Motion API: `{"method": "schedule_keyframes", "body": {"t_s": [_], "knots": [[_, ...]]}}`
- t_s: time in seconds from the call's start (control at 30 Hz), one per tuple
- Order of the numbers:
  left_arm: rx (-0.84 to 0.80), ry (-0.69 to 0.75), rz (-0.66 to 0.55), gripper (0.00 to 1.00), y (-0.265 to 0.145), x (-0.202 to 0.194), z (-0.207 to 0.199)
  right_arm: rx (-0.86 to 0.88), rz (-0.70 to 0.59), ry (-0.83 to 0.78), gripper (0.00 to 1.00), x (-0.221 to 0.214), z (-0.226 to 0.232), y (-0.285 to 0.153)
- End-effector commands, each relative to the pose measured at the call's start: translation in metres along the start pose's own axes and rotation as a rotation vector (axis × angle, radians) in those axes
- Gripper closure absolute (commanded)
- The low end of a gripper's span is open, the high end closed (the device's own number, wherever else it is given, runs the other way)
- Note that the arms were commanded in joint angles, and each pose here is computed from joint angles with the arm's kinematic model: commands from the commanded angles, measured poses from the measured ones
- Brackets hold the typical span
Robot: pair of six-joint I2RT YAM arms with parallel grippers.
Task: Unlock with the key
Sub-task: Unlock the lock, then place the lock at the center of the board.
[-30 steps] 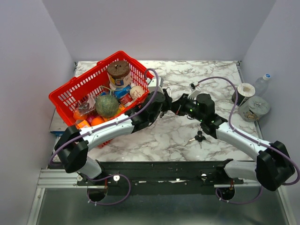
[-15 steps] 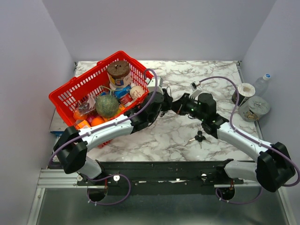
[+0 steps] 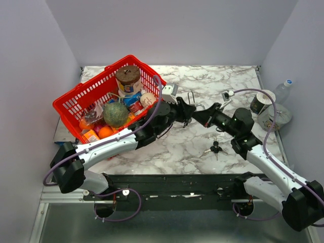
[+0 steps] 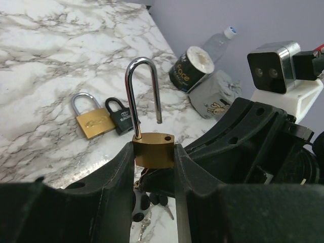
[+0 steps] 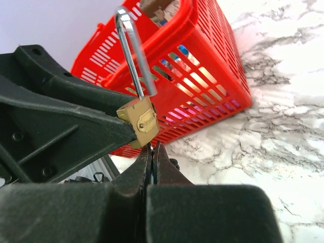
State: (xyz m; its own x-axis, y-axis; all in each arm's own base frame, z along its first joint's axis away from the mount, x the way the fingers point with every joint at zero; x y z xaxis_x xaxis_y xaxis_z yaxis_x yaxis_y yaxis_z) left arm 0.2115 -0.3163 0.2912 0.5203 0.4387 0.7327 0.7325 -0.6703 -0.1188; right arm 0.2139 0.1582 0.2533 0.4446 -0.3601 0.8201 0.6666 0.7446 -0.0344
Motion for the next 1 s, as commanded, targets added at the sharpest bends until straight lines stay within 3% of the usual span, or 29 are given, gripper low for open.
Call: {"method": "schedule_keyframes", "body": {"t_s": [0.0, 0.47, 0.7, 0.97], "knots": [[-0.024, 0.059, 0.146, 1.00, -0.013, -0.024, 0.008, 0.052, -0.220, -0.139, 0.99, 0.042, 0.017, -0.011], [-0.142, 0.081, 0.147, 1.00, -0.015, -0.020, -0.003, 0.071, -0.189, -0.194, 0.99, 0.042, 0.022, -0.018], [0.044, 0.100, 0.194, 1.00, -0.004, -0.028, 0.015, 0.013, -0.092, -0.171, 0.99, 0.020, 0.008, -0.019], [0.158, 0.103, 0.206, 1.00, 0.007, -0.035, 0.032, -0.042, 0.006, -0.127, 0.81, -0.015, -0.011, -0.028]]}}
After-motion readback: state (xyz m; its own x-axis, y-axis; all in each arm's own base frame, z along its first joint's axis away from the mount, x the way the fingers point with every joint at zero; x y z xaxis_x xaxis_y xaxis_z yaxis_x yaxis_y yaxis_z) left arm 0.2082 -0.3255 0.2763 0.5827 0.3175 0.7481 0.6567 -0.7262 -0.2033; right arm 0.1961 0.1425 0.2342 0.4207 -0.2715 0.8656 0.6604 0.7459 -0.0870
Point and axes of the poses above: each gripper's point midway between its finger pads, its own y axis out along the fingers, its own z axis along the line the jaws close on, x = y × z, the point moved 9 cm from there along -y, back along the fingers, and after that the axes turned 8 degrees about -y, right-handed, at the moved point
